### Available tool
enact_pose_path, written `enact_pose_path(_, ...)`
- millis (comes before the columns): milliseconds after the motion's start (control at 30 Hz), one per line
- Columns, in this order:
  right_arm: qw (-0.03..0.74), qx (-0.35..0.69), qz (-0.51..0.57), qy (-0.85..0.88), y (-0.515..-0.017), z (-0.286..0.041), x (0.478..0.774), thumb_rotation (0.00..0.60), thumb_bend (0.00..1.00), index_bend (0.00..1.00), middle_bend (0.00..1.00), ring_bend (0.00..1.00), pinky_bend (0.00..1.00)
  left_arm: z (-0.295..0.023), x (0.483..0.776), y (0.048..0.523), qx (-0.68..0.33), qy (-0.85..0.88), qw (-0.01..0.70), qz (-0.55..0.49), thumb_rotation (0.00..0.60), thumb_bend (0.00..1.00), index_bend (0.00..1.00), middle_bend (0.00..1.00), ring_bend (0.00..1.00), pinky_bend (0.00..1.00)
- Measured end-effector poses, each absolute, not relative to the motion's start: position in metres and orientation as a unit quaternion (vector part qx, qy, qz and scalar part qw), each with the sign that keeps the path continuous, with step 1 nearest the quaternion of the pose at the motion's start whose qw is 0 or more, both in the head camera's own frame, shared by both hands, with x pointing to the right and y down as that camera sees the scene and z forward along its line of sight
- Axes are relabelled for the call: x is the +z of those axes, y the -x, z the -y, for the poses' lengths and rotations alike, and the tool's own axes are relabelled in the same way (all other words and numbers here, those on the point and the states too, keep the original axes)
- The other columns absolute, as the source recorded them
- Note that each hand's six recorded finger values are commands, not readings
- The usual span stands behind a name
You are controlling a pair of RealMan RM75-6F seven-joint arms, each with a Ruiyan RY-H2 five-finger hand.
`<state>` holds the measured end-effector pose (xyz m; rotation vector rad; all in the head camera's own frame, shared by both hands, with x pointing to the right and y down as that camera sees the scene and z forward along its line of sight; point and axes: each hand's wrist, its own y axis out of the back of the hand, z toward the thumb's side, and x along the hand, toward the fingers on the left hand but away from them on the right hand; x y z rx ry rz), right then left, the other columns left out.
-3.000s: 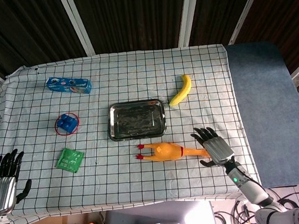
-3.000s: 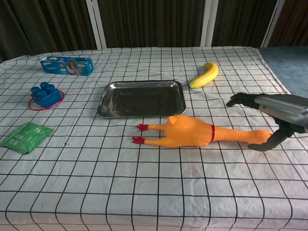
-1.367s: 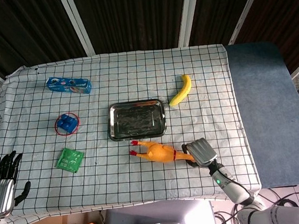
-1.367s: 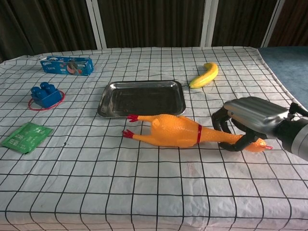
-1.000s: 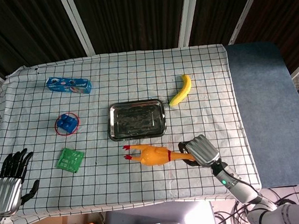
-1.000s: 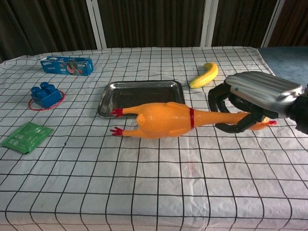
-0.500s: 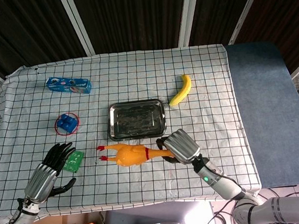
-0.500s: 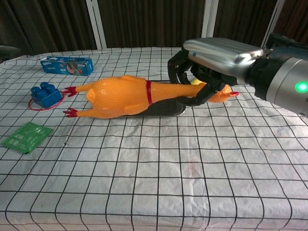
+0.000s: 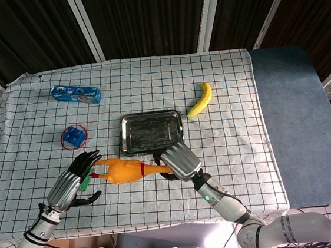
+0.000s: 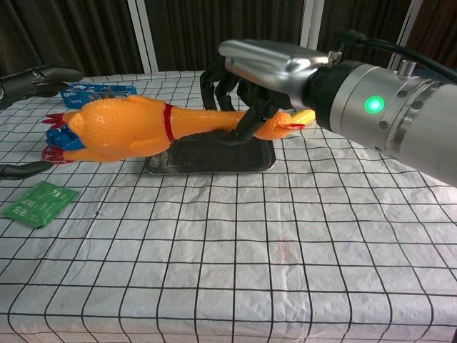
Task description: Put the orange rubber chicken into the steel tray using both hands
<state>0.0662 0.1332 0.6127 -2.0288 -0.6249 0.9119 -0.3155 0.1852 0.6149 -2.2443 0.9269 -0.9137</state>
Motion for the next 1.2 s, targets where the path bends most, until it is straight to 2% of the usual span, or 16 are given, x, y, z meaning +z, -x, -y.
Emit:
enact_pose_path(100, 0.402, 0.362, 0.249, 0.803, -0.063, -0.132, 0.613, 0.600, 0.60, 0.91, 0.73, 0.85, 0.91, -0.182, 0.620, 0.310, -0.334, 0.839, 0.256, -0.344, 0.600, 0.28, 0.00, 0.00, 0.00, 0.07)
enact_pose_path(200, 0.399, 0.366, 0.249, 0.803, -0.061, -0.132, 0.615, 0.600, 0.60, 0.91, 0.73, 0.85, 0.91, -0.178, 0.624, 0.307, -0.332, 0.840, 0.253, -0.347, 0.600, 0.28, 0.00, 0.01, 0.02, 0.18)
enact_pose_path(267, 0.397, 0.369, 0.249, 0.803, -0.061, -0.132, 0.616, 0.600, 0.60, 0.91, 0.73, 0.85, 0.91, -0.176, 0.627, 0.306, -0.336, 0.837, 0.255, -0.349, 0.600, 0.27, 0.05, 0.11, 0.12, 0.29)
enact_pose_path(333, 0.396, 0.371, 0.248, 0.802, -0.060, -0.132, 0.616, 0.600, 0.60, 0.91, 0.73, 0.85, 0.91, -0.175, 0.628, 0.306, -0.338, 0.834, 0.253, -0.355, 0.600, 0.28, 0.26, 0.34, 0.35, 0.52)
enact_pose_path(400, 0.397, 0.373, 0.248, 0.801, -0.061, -0.131, 0.617, 0.600, 0.60, 0.91, 0.73, 0.85, 0.91, -0.173, 0.631, 0.305, -0.340, 0.832, 0.247, -0.363, 0.600, 0.30, 0.40, 0.46, 0.46, 0.67)
enact_pose_path(500, 0.396, 0.375, 0.249, 0.800, -0.062, -0.131, 0.617, 0.600, 0.60, 0.91, 0.73, 0.85, 0.91, -0.172, 0.634, 0.303, -0.345, 0.829, 0.249, -0.364, 0.600, 0.35, 0.51, 0.60, 0.61, 0.84)
enact_pose_path(600, 0.395, 0.375, 0.253, 0.799, -0.064, -0.129, 0.616, 0.600, 0.60, 0.91, 0.73, 0.85, 0.91, -0.171, 0.637, 0.302, -0.350, 0.825, 0.246, -0.369, 0.600, 0.45, 0.64, 0.77, 0.77, 0.97)
enact_pose_path(667, 0.394, 0.376, 0.255, 0.799, -0.064, -0.129, 0.615, 0.600, 0.60, 0.91, 0.73, 0.85, 0.91, -0.171, 0.639, 0.299, -0.351, 0.824, 0.242, -0.373, 0.600, 0.56, 0.73, 0.88, 0.87, 1.00)
enact_pose_path(733, 0.394, 0.377, 0.255, 0.799, -0.065, -0.128, 0.614, 0.600, 0.60, 0.91, 0.73, 0.85, 0.91, -0.172, 0.639, 0.296, -0.348, 0.825, 0.234, -0.378, 0.600, 0.63, 0.78, 0.95, 0.93, 1.00)
enact_pose_path(833, 0.394, 0.380, 0.255, 0.797, -0.066, -0.128, 0.614, 0.600, 0.59, 0.91, 0.73, 0.85, 0.91, -0.172, 0.639, 0.294, -0.345, 0.825, 0.232, -0.383, 0.600, 0.66, 0.80, 0.98, 0.96, 1.00)
enact_pose_path(1067, 0.394, 0.381, 0.258, 0.796, -0.068, -0.127, 0.614, 0.600, 0.60, 0.91, 0.73, 0.85, 0.91, -0.169, 0.634, 0.293, -0.339, 0.816, 0.253, -0.395, 0.600, 0.66, 0.81, 0.99, 0.98, 1.00)
enact_pose_path(1100, 0.394, 0.380, 0.258, 0.796, -0.068, -0.127, 0.614, 0.600, 0.60, 0.91, 0.73, 0.85, 0.91, -0.168, 0.633, 0.293, -0.337, 0.813, 0.256, -0.399, 0.600, 0.66, 0.81, 0.99, 0.97, 1.00)
enact_pose_path(1167, 0.395, 0.380, 0.259, 0.795, -0.068, -0.127, 0.614, 0.600, 0.60, 0.91, 0.73, 0.85, 0.91, -0.167, 0.632, 0.294, -0.332, 0.811, 0.259, -0.406, 0.600, 0.61, 0.76, 0.93, 0.90, 0.99)
enact_pose_path(1200, 0.396, 0.380, 0.260, 0.795, -0.069, -0.126, 0.614, 0.600, 0.60, 0.91, 0.73, 0.85, 0.91, -0.167, 0.631, 0.294, -0.329, 0.812, 0.258, -0.407, 0.600, 0.55, 0.67, 0.83, 0.78, 0.92)
